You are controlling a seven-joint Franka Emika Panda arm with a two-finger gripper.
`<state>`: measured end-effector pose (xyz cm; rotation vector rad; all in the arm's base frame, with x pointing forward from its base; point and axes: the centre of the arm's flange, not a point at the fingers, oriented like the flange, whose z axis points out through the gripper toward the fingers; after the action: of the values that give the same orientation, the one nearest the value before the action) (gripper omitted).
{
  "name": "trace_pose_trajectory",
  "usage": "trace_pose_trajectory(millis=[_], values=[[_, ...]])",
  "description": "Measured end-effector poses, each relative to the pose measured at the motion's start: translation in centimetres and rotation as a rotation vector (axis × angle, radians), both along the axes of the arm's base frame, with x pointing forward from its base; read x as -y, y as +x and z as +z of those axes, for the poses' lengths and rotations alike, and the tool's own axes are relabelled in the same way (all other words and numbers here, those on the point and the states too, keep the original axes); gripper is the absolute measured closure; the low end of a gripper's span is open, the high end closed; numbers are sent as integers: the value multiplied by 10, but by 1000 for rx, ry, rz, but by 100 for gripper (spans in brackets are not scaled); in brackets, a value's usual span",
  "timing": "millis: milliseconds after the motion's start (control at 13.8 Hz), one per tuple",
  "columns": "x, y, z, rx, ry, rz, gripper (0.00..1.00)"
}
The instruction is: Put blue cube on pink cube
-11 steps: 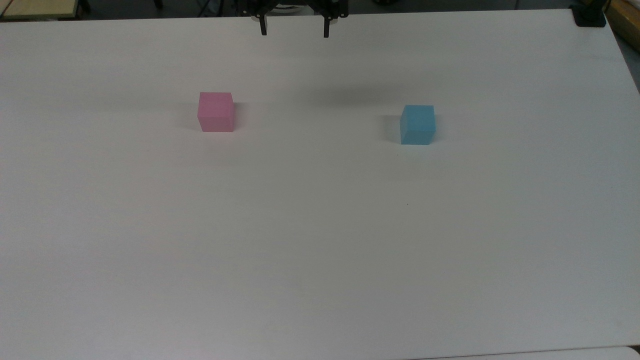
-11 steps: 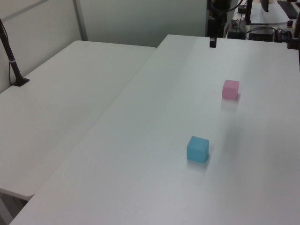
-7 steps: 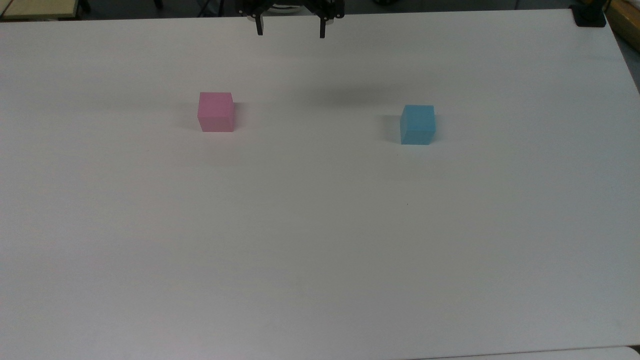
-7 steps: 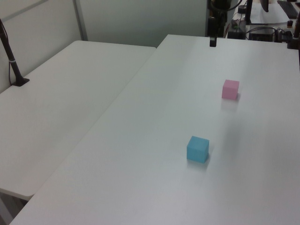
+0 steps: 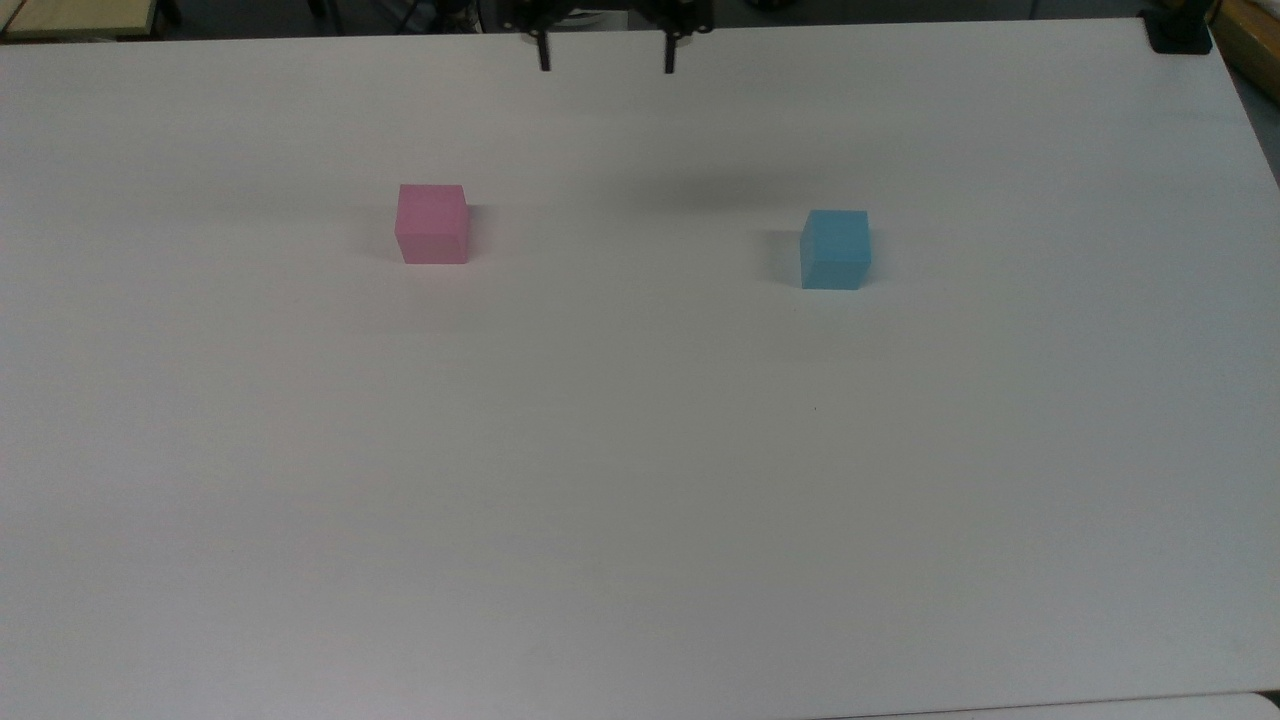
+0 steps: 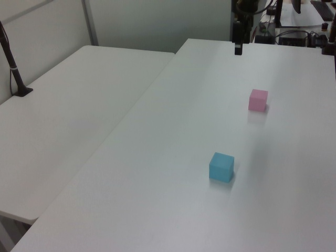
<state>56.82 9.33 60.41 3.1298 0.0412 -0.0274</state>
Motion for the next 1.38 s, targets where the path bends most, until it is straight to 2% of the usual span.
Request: trace_pose_trajectory(millis=[73, 436, 873, 1091, 1382], values=[[-23, -5, -4, -9, -1, 34, 0], [-132, -39, -19, -22, -10, 61, 0], [-193, -55, -19, 62, 31, -12, 0], [-213, -51, -60, 85, 50, -34, 0], [-235, -32, -163, 12, 8, -71, 0]])
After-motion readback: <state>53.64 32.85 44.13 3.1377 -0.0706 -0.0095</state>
